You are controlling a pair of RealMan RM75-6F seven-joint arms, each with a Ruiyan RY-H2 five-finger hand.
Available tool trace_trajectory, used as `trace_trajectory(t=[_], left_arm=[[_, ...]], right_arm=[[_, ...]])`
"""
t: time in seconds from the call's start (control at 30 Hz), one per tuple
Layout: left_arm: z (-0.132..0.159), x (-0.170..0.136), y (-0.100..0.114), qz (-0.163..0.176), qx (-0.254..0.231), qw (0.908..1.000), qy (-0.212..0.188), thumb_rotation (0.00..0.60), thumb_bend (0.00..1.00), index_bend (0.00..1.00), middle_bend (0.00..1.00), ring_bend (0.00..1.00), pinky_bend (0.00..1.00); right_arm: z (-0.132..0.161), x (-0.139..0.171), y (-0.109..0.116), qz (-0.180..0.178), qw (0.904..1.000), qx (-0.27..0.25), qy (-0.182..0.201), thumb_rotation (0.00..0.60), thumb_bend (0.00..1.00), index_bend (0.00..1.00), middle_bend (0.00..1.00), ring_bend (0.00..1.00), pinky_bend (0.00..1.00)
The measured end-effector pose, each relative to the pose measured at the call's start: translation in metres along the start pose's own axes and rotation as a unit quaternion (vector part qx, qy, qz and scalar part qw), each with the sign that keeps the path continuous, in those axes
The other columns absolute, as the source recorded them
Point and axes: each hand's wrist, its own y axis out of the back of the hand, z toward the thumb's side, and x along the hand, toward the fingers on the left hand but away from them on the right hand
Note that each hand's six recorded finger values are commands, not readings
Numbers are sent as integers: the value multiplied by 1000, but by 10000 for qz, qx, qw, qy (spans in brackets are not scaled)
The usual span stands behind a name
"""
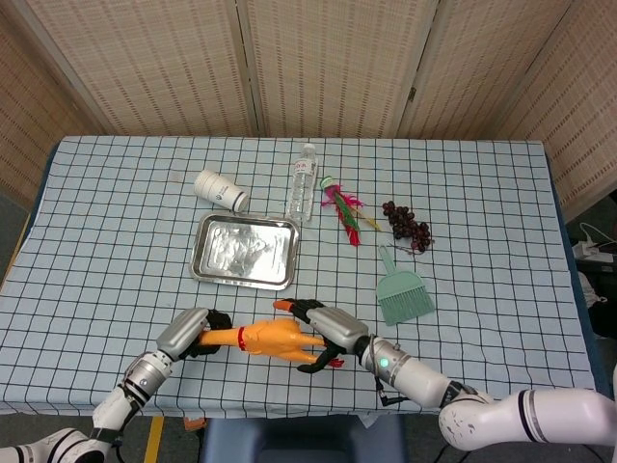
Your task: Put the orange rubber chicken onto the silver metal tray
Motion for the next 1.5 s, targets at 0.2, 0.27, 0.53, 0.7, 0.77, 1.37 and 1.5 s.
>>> trace_trajectory(t=[0.2,0.27,0.53,0.7,0.77,1.37,1.5], left_arm=[[-8,4,12,85,-111,9998,146,600,716,898,687,461,462],[-10,7,14,78,-133,9997,197,600,717,898,687,461,462],[-15,40,25,69,-34,9991,416,600,717,898,687,464,462],[-15,65,38,166,66,9985,517,600,718,898,688,468,458],[-17,73,44,221,131,9980,577,600,718,898,688,468,457],[-39,136,83,746,1499,9795,1123,600,716,898,685,469,455],[-43,141,89,767,1584,9771,1195,600,695,880,667,468,451]], right_arm=[[2,16,11,-77,9992,-356,169,600,118,0,0,0,0],[3,22,14,-142,9987,-426,245,600,118,0,0,0,0],[3,56,48,-792,9921,-707,670,600,119,0,0,0,0],[-4,80,78,-1207,9855,-799,882,600,118,0,0,0,0],[-9,87,84,-1272,9845,-820,891,600,118,0,0,0,0],[-71,89,99,-1015,9865,-1196,462,600,118,0,0,0,0],[-75,84,96,-941,9873,-1206,440,600,118,0,0,0,0]])
